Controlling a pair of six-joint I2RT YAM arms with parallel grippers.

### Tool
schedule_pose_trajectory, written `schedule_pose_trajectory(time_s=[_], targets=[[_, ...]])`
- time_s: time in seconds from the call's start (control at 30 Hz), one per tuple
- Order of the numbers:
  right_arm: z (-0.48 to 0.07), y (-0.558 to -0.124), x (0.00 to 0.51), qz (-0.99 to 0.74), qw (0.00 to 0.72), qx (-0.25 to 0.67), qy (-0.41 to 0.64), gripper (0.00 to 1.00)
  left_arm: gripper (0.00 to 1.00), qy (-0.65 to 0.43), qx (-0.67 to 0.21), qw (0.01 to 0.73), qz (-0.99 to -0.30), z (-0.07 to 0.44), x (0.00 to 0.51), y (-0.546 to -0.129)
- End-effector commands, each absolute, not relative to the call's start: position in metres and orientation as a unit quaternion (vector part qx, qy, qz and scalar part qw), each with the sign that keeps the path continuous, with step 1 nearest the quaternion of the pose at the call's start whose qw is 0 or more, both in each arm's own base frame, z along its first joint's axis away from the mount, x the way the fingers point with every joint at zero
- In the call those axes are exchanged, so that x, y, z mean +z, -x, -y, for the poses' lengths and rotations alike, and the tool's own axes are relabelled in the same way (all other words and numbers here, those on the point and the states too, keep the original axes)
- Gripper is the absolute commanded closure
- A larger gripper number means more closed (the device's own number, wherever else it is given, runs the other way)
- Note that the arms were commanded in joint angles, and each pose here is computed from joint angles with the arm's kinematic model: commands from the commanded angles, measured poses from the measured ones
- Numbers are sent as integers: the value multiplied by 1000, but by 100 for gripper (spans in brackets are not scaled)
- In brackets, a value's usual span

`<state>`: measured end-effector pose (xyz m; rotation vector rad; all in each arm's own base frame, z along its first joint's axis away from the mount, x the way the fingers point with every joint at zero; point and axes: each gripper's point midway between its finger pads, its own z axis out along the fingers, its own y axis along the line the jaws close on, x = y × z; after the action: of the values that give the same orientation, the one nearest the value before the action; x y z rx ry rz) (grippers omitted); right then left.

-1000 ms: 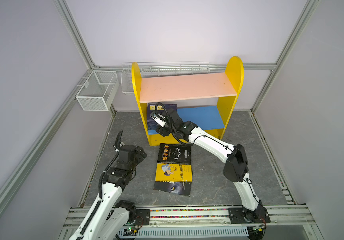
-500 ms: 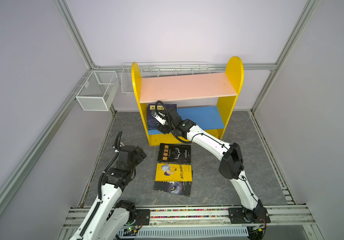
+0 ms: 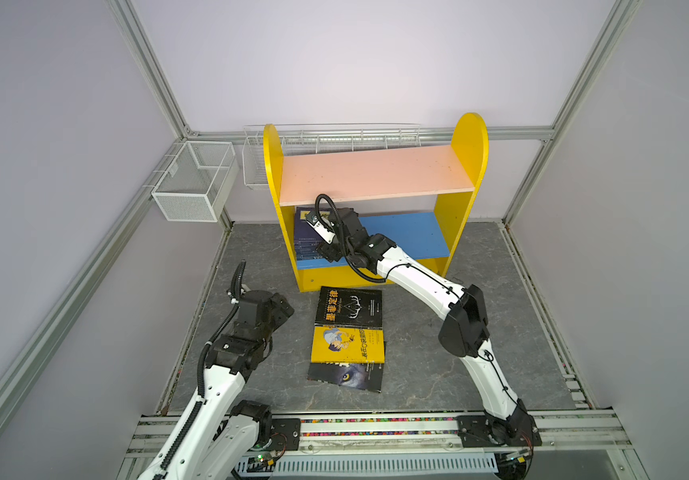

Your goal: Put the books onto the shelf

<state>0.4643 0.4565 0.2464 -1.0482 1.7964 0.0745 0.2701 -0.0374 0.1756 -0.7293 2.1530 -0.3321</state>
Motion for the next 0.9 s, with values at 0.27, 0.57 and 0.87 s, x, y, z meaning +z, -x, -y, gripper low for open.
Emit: schedule_pose_trajectory(time_s=[0.27, 0.57, 0.87], targets=[[-389, -380, 282, -791, 491, 139, 336, 17, 9, 169, -134, 387, -897, 64, 151, -283], [-346, -281, 176, -876, 294, 240, 296, 18, 11, 138, -168, 332, -918, 94, 113, -297], [-329, -265, 102, -910, 165, 275, 264, 18, 12, 90, -169, 298, -935, 135, 78, -303]])
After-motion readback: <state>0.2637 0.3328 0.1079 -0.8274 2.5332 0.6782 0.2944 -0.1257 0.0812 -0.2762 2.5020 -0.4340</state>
